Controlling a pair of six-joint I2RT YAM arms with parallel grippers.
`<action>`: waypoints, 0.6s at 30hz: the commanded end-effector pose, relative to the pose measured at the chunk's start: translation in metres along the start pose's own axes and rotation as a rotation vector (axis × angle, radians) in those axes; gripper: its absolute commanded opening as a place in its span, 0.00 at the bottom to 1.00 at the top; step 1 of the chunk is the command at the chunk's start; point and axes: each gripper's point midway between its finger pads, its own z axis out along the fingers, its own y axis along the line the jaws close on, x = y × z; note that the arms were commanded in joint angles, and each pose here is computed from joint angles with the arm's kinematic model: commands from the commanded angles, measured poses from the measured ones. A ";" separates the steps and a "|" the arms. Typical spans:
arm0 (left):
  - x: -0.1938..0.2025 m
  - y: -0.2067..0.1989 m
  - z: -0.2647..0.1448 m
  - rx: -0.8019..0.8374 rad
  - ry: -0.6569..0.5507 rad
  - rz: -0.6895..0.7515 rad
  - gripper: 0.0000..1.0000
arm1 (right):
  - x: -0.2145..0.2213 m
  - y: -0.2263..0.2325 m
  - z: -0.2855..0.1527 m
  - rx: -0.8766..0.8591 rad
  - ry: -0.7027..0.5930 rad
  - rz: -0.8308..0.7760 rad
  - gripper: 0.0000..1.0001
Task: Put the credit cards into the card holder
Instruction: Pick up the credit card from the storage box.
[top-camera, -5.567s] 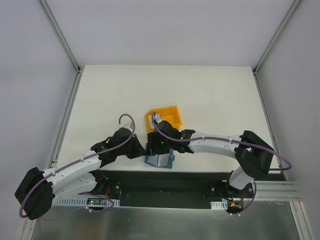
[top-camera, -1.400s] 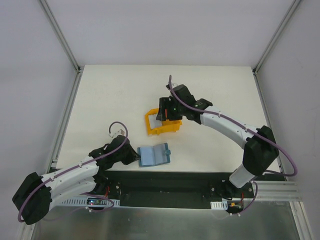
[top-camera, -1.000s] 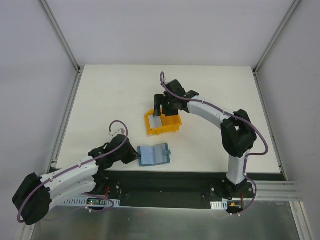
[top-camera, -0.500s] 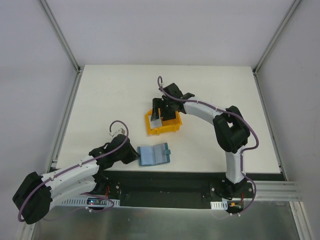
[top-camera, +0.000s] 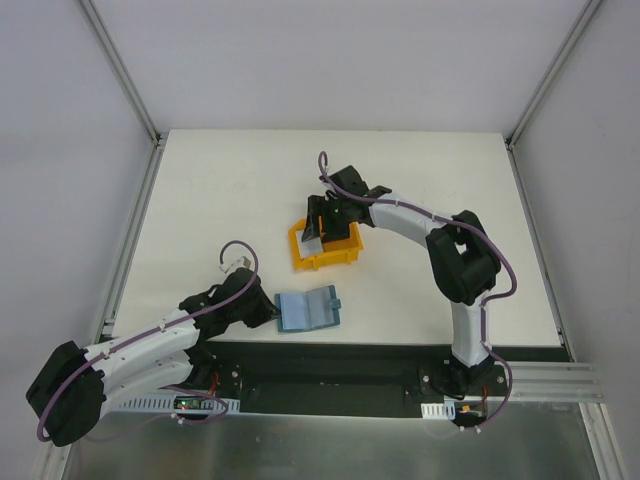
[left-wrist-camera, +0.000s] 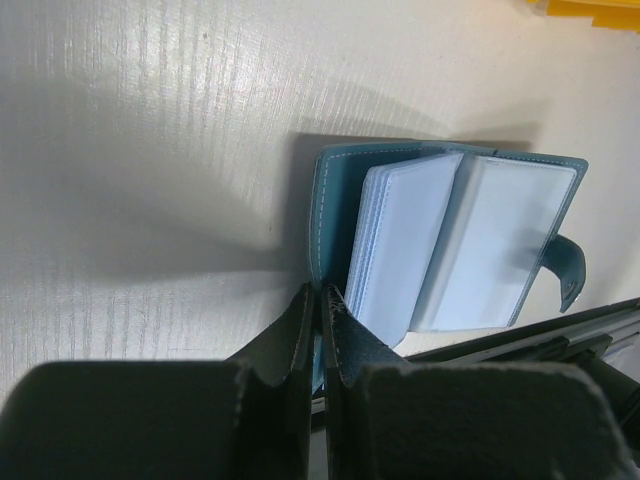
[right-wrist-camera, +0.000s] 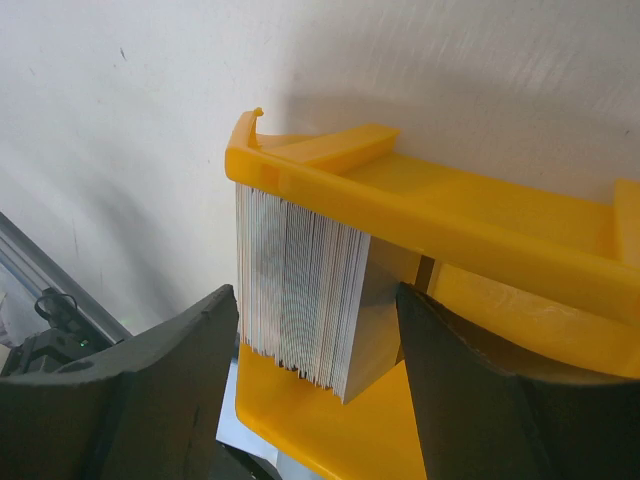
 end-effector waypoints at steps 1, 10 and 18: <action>-0.003 -0.007 -0.004 0.006 -0.001 0.021 0.00 | -0.006 0.018 -0.006 -0.078 -0.014 0.001 0.65; -0.002 -0.006 -0.003 0.004 0.002 0.022 0.00 | -0.009 0.019 -0.010 -0.076 -0.028 0.000 0.46; -0.002 -0.007 -0.003 0.002 0.002 0.024 0.00 | -0.010 0.017 -0.013 -0.059 -0.037 -0.005 0.28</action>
